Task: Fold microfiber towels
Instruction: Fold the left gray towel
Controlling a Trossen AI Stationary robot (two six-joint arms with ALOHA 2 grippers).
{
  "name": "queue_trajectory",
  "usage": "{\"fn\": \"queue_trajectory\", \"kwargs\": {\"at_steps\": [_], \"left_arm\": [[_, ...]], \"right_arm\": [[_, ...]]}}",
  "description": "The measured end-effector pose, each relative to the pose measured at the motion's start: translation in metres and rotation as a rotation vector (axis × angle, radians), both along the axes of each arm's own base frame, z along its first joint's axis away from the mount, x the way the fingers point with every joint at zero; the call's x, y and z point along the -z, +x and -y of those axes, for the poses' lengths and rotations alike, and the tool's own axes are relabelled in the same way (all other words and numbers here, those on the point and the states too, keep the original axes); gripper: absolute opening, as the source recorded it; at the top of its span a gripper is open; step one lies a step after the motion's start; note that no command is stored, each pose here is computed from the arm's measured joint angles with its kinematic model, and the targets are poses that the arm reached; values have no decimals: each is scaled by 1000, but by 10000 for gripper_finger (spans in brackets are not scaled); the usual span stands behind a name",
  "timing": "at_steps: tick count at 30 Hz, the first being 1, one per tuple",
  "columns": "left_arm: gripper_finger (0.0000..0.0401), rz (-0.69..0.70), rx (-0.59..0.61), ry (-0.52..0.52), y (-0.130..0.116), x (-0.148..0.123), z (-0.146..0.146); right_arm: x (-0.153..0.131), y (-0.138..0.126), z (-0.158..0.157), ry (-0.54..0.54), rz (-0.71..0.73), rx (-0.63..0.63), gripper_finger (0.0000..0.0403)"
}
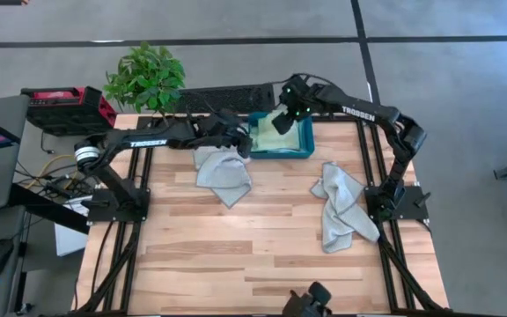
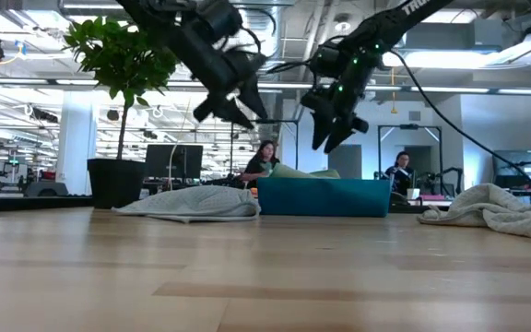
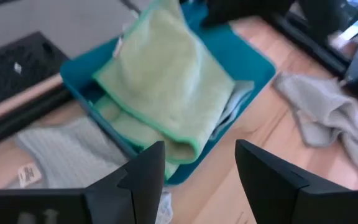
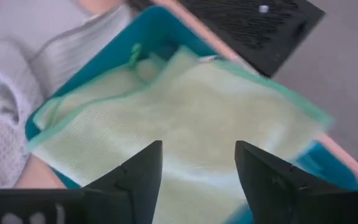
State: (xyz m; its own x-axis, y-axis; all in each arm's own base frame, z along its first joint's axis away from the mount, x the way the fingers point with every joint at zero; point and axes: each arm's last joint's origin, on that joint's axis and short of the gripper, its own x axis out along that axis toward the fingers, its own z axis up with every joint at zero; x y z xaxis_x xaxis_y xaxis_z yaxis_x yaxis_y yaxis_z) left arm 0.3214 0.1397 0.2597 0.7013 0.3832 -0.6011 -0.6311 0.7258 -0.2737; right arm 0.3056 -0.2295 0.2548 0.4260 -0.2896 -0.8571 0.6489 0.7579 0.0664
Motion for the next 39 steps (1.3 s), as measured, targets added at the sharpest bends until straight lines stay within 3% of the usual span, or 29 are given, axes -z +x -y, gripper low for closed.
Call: {"fn": "queue_trajectory", "kwargs": {"at_steps": [12, 27, 30, 35, 39], "left_arm": [[187, 70, -39, 81, -25, -41, 10], [187, 39, -48, 65, -30, -41, 12], [187, -20, -31, 35, -32, -36, 16], [187, -246, 22, -61, -42, -19, 36], [187, -423, -72, -244, -56, -6, 59]], "right_arm": [[42, 1, -14, -5, -3, -39, 210], [71, -13, -17, 43, -42, 5, 208], [57, -14, -19, 65, -34, 39, 208], [3, -18, -38, -1, 42, -22, 207], [-31, -23, -70, -21, 110, -74, 207]]}}
